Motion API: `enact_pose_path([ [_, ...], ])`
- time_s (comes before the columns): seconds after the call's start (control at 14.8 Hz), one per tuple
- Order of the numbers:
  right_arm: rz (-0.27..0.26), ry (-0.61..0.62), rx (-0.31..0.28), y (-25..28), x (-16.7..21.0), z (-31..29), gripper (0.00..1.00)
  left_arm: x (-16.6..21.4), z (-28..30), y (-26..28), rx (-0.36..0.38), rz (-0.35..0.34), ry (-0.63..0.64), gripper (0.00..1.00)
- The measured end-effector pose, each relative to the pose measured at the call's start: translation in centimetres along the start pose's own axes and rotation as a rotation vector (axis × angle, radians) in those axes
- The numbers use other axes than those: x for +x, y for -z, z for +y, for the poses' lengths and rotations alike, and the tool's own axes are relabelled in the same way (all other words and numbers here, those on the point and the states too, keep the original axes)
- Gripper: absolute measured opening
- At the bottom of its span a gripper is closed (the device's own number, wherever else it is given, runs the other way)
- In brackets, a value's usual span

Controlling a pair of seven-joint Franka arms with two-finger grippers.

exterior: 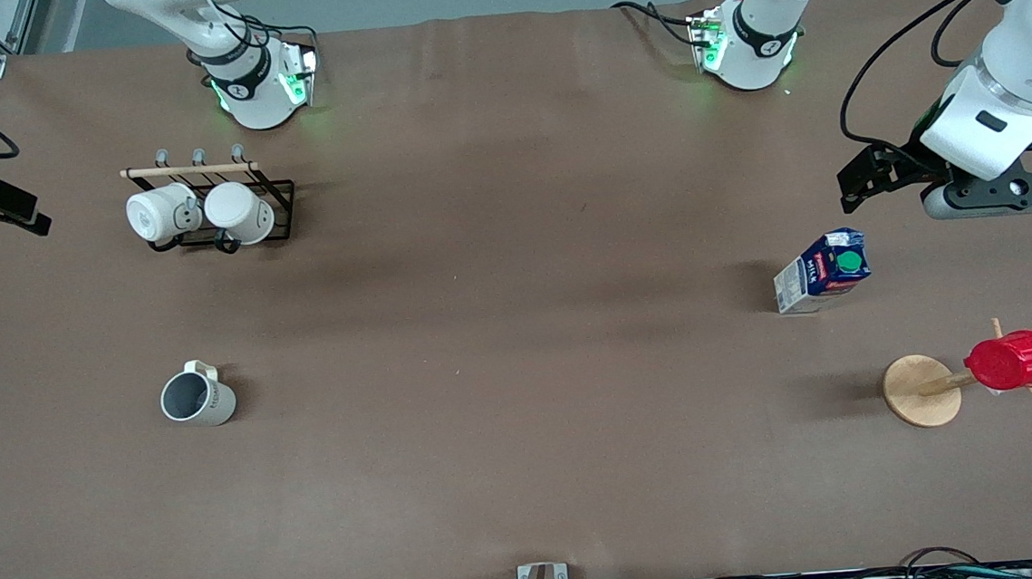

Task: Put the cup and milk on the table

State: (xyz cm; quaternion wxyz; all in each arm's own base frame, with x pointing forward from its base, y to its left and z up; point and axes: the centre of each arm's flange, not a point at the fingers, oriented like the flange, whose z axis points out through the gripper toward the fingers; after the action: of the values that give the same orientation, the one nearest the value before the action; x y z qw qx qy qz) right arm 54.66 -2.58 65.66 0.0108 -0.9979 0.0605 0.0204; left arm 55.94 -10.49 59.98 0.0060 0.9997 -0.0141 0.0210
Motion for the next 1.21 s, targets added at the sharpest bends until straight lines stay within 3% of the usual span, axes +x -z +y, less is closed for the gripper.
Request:
enact_pose_path([
  [0.88, -0.001, 0.001, -0.001, 0.0, 0.0, 0.0, 1.00, 0.6, -2.0, -0.4, 0.000, 0.008, 0.035, 1.00],
  [1.21, -0.002, 0.002, -0.002, -0.1, 0.0, 0.0, 1.00, 2.6, -5.5, -5.8, -0.005, -0.008, 0.045, 1.00],
])
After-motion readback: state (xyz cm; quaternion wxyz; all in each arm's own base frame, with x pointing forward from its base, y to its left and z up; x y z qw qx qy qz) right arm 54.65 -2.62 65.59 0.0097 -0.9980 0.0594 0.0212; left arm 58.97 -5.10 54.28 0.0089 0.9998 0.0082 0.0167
